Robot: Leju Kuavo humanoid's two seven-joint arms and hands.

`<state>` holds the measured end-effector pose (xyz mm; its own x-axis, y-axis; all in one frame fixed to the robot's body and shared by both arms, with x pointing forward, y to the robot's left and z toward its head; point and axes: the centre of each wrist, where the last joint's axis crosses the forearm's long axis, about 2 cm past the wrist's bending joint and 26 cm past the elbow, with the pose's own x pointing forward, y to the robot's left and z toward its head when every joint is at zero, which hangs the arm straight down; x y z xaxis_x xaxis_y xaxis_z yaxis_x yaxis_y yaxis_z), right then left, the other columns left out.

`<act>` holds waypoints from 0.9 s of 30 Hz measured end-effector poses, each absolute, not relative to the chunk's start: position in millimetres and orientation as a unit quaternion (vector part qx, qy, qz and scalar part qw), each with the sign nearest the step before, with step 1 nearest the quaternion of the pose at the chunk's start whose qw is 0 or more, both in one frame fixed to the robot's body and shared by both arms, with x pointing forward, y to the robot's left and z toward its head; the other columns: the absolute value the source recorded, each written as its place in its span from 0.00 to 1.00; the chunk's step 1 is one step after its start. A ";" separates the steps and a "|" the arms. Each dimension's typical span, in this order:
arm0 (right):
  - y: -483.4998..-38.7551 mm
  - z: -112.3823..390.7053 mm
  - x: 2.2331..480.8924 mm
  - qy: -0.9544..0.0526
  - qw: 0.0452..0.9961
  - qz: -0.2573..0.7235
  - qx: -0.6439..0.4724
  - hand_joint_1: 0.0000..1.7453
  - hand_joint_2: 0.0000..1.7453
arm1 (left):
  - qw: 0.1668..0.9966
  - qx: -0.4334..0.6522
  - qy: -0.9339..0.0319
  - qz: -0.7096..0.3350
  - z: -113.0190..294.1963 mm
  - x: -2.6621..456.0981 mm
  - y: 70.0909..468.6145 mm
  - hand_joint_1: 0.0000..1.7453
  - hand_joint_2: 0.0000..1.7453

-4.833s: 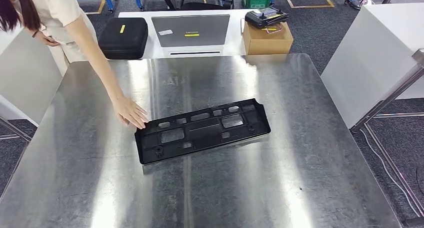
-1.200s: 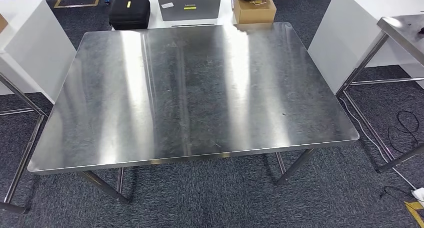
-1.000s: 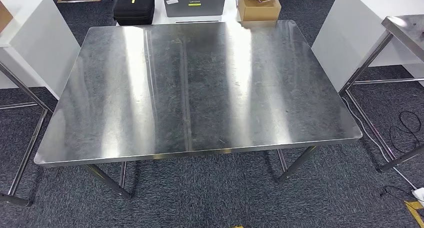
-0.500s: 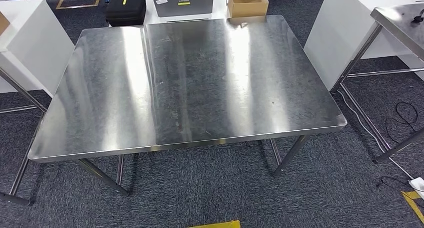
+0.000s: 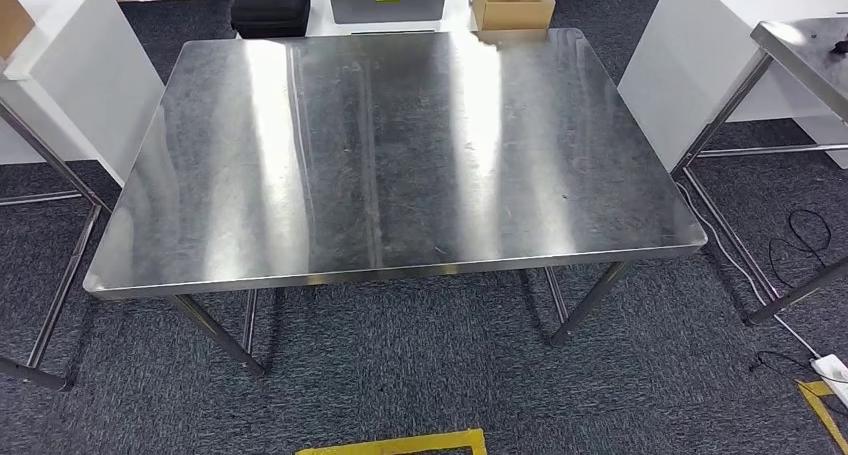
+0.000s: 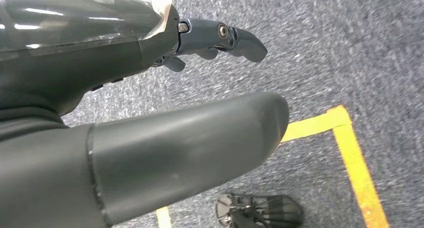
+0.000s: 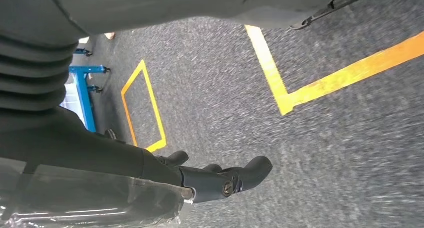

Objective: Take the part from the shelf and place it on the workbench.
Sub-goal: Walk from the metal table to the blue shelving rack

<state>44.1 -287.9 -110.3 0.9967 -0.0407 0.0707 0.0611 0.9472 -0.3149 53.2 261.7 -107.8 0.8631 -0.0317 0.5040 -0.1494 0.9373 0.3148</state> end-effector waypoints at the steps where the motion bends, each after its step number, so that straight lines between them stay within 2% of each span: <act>1: -288.4 -110.3 44.2 -0.032 0.986 -0.026 -0.161 0.00 0.00 | 0.949 0.174 -0.260 0.031 -107.8 53.1 261.4 0.00 0.00; 27: -290.3 -110.5 42.7 -0.029 0.986 -0.012 -0.163 0.00 0.00 | 0.950 0.175 -0.255 0.035 -107.9 53.3 262.9 0.00 0.00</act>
